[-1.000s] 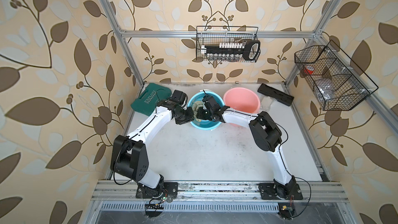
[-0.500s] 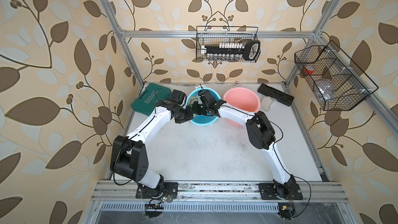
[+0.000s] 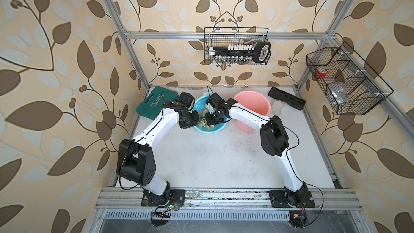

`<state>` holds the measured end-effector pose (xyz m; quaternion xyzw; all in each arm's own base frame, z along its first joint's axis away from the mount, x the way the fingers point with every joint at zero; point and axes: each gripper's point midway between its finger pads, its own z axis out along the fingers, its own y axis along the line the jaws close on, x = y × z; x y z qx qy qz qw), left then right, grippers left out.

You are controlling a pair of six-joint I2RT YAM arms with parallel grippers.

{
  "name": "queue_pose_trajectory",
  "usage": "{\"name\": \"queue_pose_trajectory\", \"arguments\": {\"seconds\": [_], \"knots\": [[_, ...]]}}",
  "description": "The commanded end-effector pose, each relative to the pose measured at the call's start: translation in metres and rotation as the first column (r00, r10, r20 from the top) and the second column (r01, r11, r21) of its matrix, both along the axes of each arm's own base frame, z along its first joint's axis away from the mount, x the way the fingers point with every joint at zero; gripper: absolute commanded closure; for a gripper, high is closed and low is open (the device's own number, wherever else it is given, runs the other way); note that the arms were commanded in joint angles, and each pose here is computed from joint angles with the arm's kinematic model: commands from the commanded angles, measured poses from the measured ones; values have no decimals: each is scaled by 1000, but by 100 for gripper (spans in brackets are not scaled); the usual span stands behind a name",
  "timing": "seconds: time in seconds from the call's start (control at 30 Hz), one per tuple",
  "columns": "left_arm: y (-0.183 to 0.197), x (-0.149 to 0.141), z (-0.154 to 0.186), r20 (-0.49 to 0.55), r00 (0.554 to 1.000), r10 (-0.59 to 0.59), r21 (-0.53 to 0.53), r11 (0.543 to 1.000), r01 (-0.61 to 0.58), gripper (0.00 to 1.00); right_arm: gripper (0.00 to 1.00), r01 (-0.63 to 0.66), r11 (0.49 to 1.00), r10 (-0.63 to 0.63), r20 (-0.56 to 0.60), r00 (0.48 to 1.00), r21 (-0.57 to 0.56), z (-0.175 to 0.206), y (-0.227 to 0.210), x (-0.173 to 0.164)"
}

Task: Wipe the inside of the bucket with a cloth
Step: Wipe the dirt from the inside of the bucket.

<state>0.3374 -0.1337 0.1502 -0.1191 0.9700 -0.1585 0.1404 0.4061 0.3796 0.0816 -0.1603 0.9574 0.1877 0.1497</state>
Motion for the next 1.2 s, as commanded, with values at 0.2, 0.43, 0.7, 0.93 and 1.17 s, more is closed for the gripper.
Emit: {"name": "queue_pose_trajectory", "arguments": {"seconds": [0.2, 0.43, 0.7, 0.93, 1.17], "knots": [[17, -6, -9, -72, 997, 8, 132, 991, 2, 100, 100, 72, 892, 43, 241, 970, -447, 25, -70, 16], [15, -1, -1, -55, 998, 12, 123, 992, -5, 100, 100, 220, 766, 96, 447, 889, -604, 42, -80, 41], [14, -2, -7, -73, 997, 5, 117, 993, 3, 100, 100, 70, 777, 154, 297, 943, -626, -3, -53, 26], [12, 1, -14, -85, 996, 9, 107, 994, 1, 100, 100, -197, 966, 201, 3, 980, -164, -18, 28, -39], [13, 1, -14, -87, 996, 14, 104, 995, -5, 100, 100, -117, 928, 139, -38, 990, 355, 62, 87, -39]]}}
